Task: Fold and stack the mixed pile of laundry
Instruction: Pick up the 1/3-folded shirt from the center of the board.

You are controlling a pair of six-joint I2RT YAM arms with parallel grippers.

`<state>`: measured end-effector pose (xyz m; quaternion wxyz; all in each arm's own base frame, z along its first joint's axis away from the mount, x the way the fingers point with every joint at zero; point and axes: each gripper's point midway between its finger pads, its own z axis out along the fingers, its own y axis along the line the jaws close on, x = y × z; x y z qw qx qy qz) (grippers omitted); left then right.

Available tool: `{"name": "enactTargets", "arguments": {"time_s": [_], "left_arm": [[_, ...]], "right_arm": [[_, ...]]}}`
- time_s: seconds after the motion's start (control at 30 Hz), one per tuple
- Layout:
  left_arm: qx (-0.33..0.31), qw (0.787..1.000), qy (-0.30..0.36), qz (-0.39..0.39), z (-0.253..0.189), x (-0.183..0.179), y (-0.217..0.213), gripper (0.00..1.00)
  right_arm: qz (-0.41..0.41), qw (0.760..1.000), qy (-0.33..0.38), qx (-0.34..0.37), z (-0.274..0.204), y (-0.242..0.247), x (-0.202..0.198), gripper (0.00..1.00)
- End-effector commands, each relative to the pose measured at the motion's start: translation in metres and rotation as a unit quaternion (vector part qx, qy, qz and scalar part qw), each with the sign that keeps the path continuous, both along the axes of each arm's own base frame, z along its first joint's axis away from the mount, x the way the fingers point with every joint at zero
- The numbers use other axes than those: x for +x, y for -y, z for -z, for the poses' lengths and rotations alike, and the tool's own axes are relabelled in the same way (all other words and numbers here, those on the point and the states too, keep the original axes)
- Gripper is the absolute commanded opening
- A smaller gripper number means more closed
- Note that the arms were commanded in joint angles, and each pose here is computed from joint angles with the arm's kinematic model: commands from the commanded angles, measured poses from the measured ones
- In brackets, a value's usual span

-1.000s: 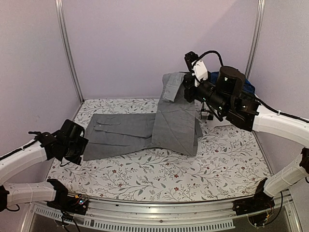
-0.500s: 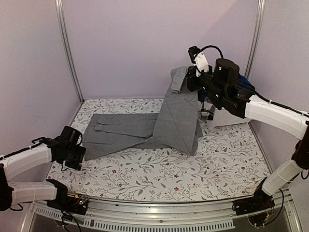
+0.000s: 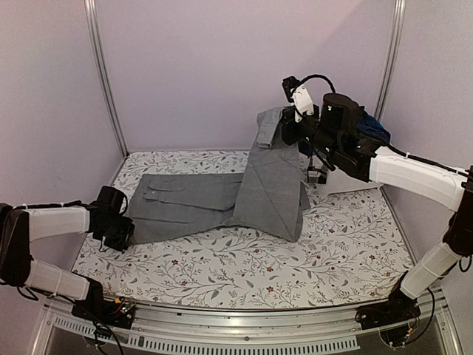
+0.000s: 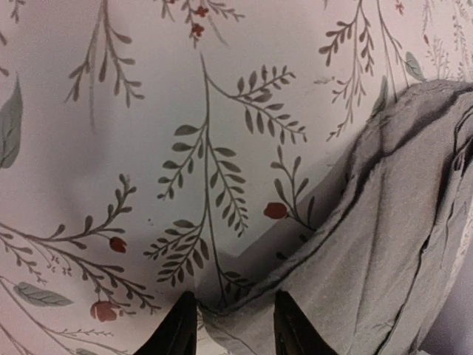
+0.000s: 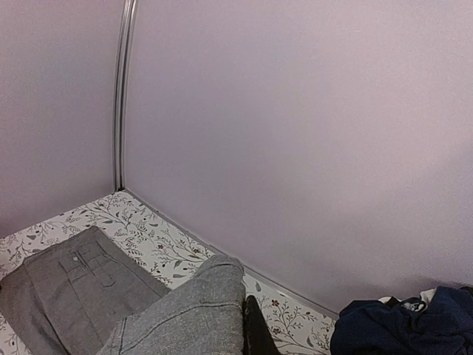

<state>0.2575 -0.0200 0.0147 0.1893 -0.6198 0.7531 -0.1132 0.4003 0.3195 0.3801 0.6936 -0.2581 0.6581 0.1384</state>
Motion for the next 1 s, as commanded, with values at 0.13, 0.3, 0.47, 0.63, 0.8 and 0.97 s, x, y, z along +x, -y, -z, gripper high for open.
{"name": "enactTargets", "arguments": {"time_s": [0.13, 0.3, 0.47, 0.63, 0.8, 0.97], "left_arm": [[-0.011, 0.999, -0.043, 0.025, 0.022, -0.005, 0.0, 0.1], [-0.005, 0.999, -0.008, 0.03, -0.001, 0.005, -0.001, 0.0], [0.011, 0.999, 0.041, 0.024, -0.041, 0.018, -0.006, 0.0], [0.039, 0.996, 0.072, 0.038, -0.067, 0.042, -0.01, 0.0], [0.033, 0.994, 0.087, 0.055, -0.065, 0.074, -0.007, 0.0], [0.035, 0.992, 0.096, 0.067, -0.063, 0.106, -0.007, 0.0]], "right_arm": [[0.01, 1.0, 0.016, 0.016, -0.02, 0.006, 0.003, 0.0], [0.01, 1.0, 0.02, 0.014, -0.022, 0.006, 0.004, 0.0], [0.014, 0.999, 0.028, 0.013, -0.028, 0.01, 0.009, 0.0], [0.013, 0.999, 0.043, 0.016, -0.039, 0.014, 0.019, 0.0], [0.003, 0.999, 0.051, 0.003, -0.037, 0.004, 0.033, 0.0], [-0.006, 0.998, 0.054, -0.024, -0.016, -0.008, 0.047, 0.0]]}}
